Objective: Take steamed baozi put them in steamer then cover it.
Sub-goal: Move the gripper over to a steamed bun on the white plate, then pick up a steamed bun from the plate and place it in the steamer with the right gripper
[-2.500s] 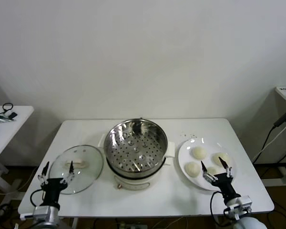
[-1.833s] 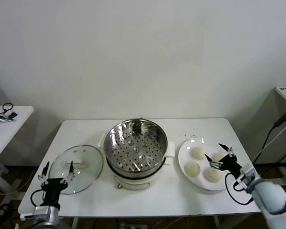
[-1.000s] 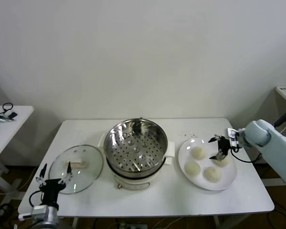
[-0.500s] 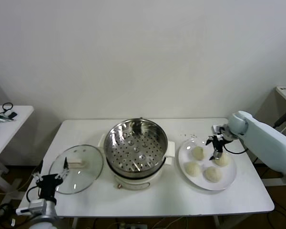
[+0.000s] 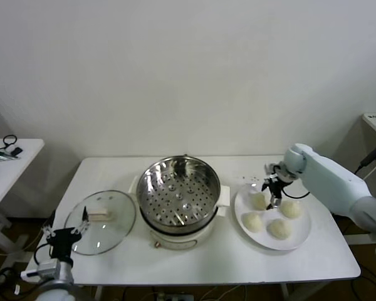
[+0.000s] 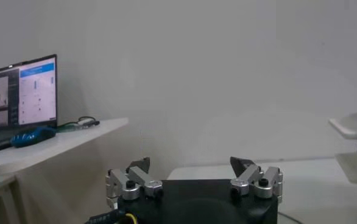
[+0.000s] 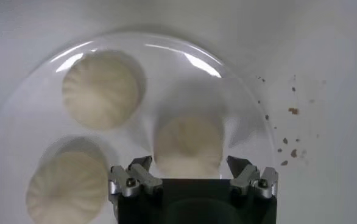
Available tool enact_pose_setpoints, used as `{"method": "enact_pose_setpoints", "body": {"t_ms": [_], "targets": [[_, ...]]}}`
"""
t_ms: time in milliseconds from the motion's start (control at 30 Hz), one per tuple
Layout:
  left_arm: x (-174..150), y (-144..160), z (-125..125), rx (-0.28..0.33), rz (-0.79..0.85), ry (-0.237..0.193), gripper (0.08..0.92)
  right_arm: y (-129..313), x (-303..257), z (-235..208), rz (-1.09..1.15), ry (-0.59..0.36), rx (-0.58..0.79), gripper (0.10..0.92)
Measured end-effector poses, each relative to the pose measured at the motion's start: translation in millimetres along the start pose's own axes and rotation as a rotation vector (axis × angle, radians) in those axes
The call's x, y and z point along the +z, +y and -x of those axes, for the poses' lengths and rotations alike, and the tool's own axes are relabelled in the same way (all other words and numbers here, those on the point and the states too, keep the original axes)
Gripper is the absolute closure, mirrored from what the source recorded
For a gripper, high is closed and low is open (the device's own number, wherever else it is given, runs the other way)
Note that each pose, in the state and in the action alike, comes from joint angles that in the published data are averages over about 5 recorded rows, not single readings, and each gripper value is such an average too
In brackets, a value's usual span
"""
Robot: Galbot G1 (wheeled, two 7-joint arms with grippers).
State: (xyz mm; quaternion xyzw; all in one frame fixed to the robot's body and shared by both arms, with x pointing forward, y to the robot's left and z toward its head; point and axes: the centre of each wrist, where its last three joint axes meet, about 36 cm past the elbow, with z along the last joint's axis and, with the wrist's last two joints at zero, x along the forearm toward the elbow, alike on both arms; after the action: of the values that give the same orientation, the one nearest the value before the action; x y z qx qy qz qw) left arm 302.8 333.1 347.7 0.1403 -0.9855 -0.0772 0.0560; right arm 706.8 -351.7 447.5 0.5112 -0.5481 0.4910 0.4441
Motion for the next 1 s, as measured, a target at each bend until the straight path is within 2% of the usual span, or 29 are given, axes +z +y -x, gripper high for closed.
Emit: {"method": "enact_pose_setpoints", "body": {"t_ms": [100,367,633,800,1000], "targets": [[-0.3,-0.2,0.8,-0.001,-0.001,-0.001,0.177,-1.9,-2.6,2.4,-0.005,0.005,-0.006,0.211],[-0.6,0.0,1.2,-0.003,-0.003,0.0,0.177,-4.0,-4.0,3.4,-0.012,0.01,-0.019,0.32],[-0.1,0.9,0.6,-0.004,-0.001,0.002,0.177,-6.8,-2.3,-7.3,-0.026,0.007,-0.012,0.332],[-0.4,1.8,-0.4,-0.002,0.003,0.003,0.177,-13.5,-6.5,-31.3,-0.078,-0.007,0.0,0.327],[-2.3,2.3,-2.5,0.006,0.007,0.0,0.177,-27.7,-33.3,-81.8,-0.222,-0.018,0.028,0.322]]}}
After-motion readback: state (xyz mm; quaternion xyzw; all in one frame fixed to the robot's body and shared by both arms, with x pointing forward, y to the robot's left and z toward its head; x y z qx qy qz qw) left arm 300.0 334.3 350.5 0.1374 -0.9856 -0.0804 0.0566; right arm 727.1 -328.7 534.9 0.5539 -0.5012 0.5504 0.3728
